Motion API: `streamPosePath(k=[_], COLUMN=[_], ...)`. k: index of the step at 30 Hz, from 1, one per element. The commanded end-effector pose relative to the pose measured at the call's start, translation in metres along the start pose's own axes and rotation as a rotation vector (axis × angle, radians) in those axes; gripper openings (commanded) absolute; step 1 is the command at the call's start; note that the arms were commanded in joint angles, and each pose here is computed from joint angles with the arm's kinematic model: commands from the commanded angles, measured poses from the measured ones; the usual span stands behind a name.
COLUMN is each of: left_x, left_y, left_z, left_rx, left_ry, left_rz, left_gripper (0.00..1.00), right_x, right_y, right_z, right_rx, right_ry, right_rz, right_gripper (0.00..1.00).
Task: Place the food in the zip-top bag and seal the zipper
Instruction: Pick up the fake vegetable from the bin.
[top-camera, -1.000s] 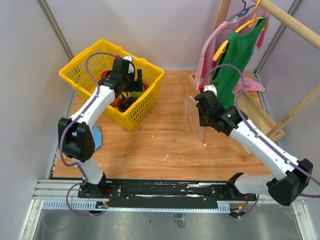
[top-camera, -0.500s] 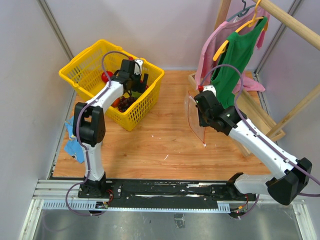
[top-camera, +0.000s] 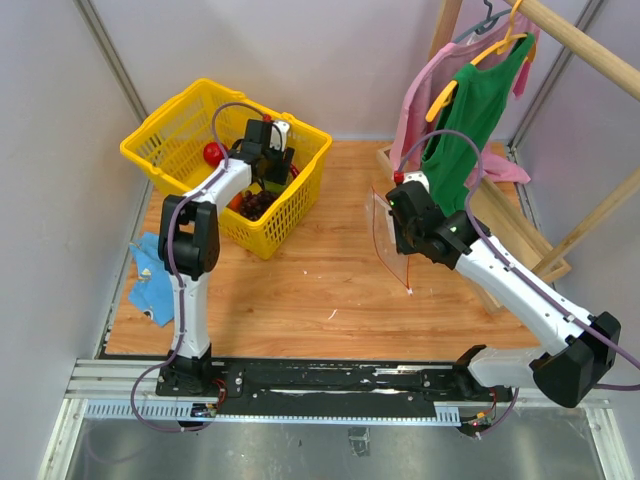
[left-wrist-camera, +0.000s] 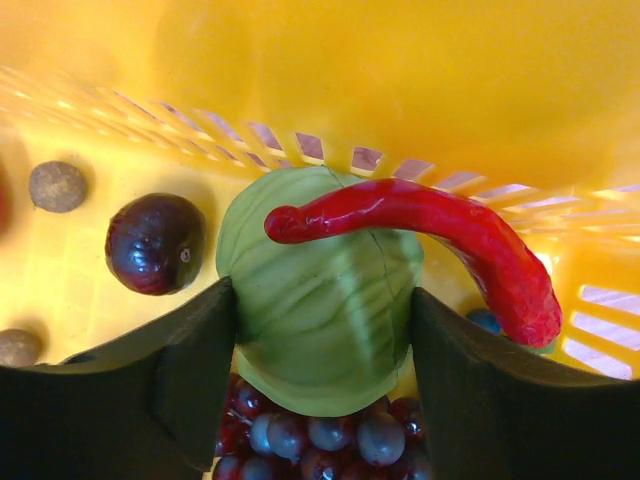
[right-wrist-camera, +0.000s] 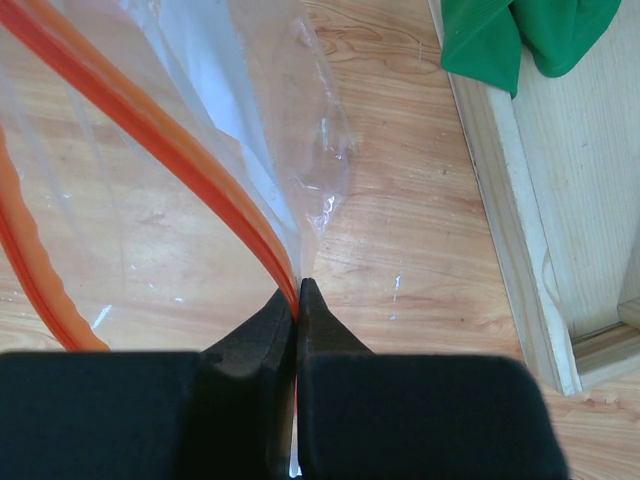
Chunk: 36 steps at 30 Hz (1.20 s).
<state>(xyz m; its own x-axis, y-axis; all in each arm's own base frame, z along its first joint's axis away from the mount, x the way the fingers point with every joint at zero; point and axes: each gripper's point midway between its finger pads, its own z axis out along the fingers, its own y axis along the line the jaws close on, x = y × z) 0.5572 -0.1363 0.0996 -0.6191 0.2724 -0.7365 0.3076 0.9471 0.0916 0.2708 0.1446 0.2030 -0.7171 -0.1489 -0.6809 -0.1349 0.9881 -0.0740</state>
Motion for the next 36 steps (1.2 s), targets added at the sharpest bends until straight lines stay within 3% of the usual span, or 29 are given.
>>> streamPosePath(k=[1, 7, 12, 21, 25, 36], left_x=[0.003, -0.014, -0.037, -0.061, -0.068, -0.107], left_y=[-0.001, -0.003, 0.002, 0.012, 0.018, -0.014], left_z=[0.004, -0.02, -0.055, -0.118, -0.144, -0.26], left_rx=[0.012, 0.025, 0.004, -0.052, -0.093, 0.115], left_ry=[0.01, -0.036, -0.104, -0.197, -0.216, -0.416], left_rz=[0.027, 0.015, -0.002, -0.11, -0.231, -0.489], left_gripper=[0.58, 0.22, 0.02, 0.0, 0.0, 0.0], right_x=[-0.001, -0.003, -0.005, -0.01, -0.01, -0.017], right_y=[-0.002, -0.004, -0.003, -0.001, 0.007, 0.026], right_z=[-0.005, -0.009, -0.012, -0.014, -0.013, -0.009], right_rx=[0.0, -0.002, -0.01, -0.017, -0.041, -0.064], right_ry=[0.0, -0.014, -0.027, -0.045, -0.044, -0.02], right_rz=[0.021, 0.029, 0.032, 0.045, 0.042, 0.057], right_gripper=[0.01, 0.01, 0.01, 0.01, 0.01, 0.01])
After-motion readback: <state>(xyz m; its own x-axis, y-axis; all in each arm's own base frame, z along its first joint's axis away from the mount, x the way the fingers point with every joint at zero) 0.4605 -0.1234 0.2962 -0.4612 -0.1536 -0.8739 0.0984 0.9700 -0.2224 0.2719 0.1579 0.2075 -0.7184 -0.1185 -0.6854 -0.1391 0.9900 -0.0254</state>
